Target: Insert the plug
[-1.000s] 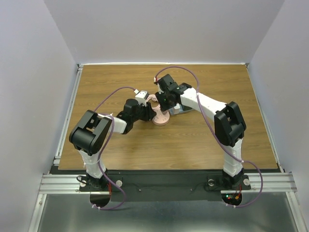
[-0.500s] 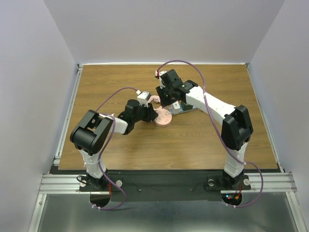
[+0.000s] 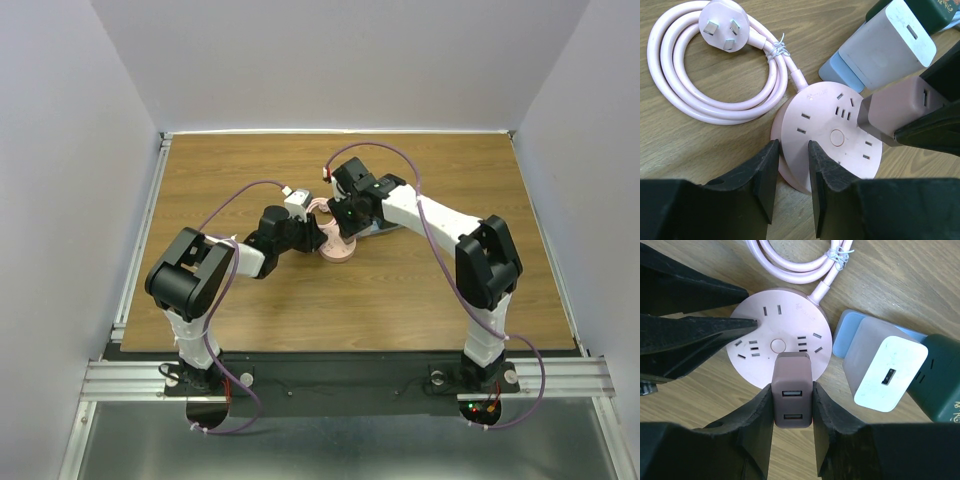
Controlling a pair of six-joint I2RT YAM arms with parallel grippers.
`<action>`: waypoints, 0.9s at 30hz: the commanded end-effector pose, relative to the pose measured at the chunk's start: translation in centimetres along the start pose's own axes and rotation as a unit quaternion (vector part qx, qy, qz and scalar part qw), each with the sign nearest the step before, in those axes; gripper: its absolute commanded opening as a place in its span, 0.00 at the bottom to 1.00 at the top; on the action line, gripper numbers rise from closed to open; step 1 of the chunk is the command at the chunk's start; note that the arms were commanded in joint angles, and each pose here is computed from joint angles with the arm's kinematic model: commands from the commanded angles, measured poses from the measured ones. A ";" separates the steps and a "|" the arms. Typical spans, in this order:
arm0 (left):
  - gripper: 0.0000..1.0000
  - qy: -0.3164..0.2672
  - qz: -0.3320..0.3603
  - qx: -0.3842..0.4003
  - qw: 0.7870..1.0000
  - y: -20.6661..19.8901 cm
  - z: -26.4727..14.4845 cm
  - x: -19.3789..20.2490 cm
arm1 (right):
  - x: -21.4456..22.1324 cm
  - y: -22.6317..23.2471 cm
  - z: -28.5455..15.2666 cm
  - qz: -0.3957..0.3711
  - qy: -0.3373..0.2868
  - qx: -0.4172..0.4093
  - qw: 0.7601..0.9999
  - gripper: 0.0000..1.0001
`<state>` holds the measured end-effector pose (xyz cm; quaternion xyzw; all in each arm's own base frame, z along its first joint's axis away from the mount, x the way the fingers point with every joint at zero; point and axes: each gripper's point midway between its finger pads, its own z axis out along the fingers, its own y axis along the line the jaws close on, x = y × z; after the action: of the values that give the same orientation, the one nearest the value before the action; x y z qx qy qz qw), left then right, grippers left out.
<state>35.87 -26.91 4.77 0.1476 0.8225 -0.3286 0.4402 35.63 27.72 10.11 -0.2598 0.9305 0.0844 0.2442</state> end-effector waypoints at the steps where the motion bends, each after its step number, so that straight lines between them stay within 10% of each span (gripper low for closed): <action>1: 0.38 0.055 0.004 -0.008 0.998 0.3 -0.4 3.1 | -0.1 -0.4 0.1 -0.009 0.001 0.004 1.000 0.01; 27: 0.38 0.059 0.006 -0.005 0.998 0.3 -0.3 3.3 | -2.0 -1.2 1.4 -0.026 -0.008 0.031 0.999 0.00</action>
<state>35.88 -26.90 4.77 0.1504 0.8220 -0.3273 0.4411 37.33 27.76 9.27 -0.2733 0.9275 0.0561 0.2487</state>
